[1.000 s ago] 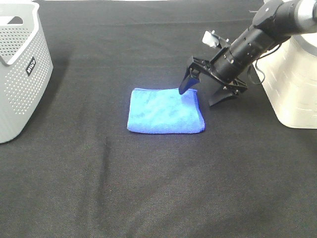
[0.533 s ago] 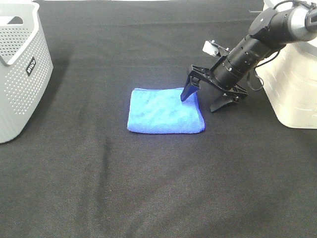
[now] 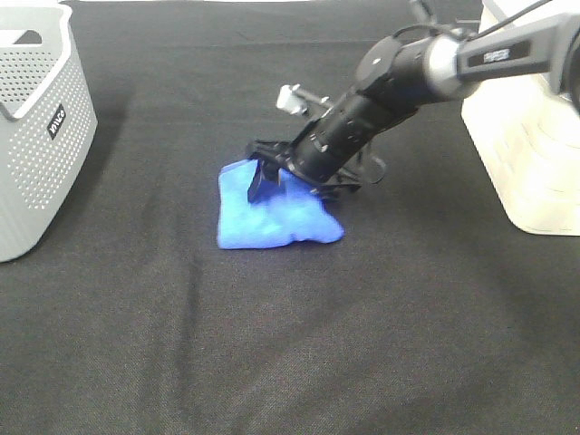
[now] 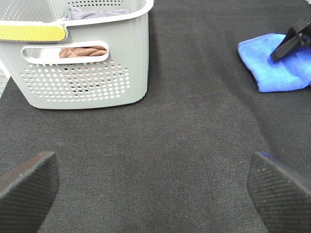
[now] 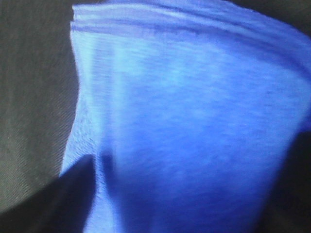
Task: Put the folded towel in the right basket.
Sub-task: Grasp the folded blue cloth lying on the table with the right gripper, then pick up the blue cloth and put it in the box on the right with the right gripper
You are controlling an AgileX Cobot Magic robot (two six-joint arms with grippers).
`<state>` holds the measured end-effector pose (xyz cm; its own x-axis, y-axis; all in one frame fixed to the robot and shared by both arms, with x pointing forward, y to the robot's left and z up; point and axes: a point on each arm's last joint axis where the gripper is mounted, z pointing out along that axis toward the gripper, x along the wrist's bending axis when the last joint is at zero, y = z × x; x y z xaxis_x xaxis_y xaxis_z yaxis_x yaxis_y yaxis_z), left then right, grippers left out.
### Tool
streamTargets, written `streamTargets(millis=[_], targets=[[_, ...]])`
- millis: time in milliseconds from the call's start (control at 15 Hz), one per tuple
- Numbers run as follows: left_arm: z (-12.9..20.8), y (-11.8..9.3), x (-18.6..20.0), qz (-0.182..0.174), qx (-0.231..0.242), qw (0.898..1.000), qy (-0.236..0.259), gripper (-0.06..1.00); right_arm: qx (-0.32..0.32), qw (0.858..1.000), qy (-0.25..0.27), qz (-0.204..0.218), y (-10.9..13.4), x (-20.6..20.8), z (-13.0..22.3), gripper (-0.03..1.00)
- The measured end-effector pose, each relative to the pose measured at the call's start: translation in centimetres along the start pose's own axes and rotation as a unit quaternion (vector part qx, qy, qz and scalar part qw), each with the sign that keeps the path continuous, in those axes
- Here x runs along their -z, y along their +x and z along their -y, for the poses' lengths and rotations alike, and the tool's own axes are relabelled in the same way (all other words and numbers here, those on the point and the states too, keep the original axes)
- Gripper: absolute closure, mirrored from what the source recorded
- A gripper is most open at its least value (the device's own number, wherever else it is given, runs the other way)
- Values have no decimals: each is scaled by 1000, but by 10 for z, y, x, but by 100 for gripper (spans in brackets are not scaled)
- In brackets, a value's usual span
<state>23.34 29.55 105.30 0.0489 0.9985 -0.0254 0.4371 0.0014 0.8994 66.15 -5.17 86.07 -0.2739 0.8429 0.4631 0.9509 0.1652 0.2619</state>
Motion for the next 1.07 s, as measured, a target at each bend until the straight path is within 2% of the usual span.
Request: streamTargets(millis=[67, 133, 333, 467, 600, 733, 800, 933, 1067], targets=[[0, 0, 0, 0, 0, 1000, 0, -3, 2, 1000, 11, -4, 3, -3, 1, 48], [0, 0, 0, 0, 0, 1000, 0, -3, 8, 1000, 27, -11, 6, -3, 0, 69], [0, 0, 0, 0, 0, 1000, 0, -3, 40, 998, 51, -19, 16, 8, -6, 73], [0, 0, 0, 0, 0, 1000, 0, -3, 104, 994, 24, -38, 54, 61, -33, 73], [0, 0, 0, 0, 0, 1000, 0, -3, 165, 986, -27, -30, 85, 124, -54, 73], [0, 0, 0, 0, 0, 1000, 0, -3, 194, 977, -89, 19, 104, 192, -68, 73], [0, 0, 0, 0, 0, 1000, 0, -3, 192, 965, -164, 65, 103, 249, -79, 73], [0, 0, 0, 0, 0, 1000, 0, -3, 175, 937, -267, 142, 80, 331, -86, 73], [0, 0, 0, 0, 0, 1000, 0, -3, 126, 906, -323, 242, 35, 397, -80, 73]])
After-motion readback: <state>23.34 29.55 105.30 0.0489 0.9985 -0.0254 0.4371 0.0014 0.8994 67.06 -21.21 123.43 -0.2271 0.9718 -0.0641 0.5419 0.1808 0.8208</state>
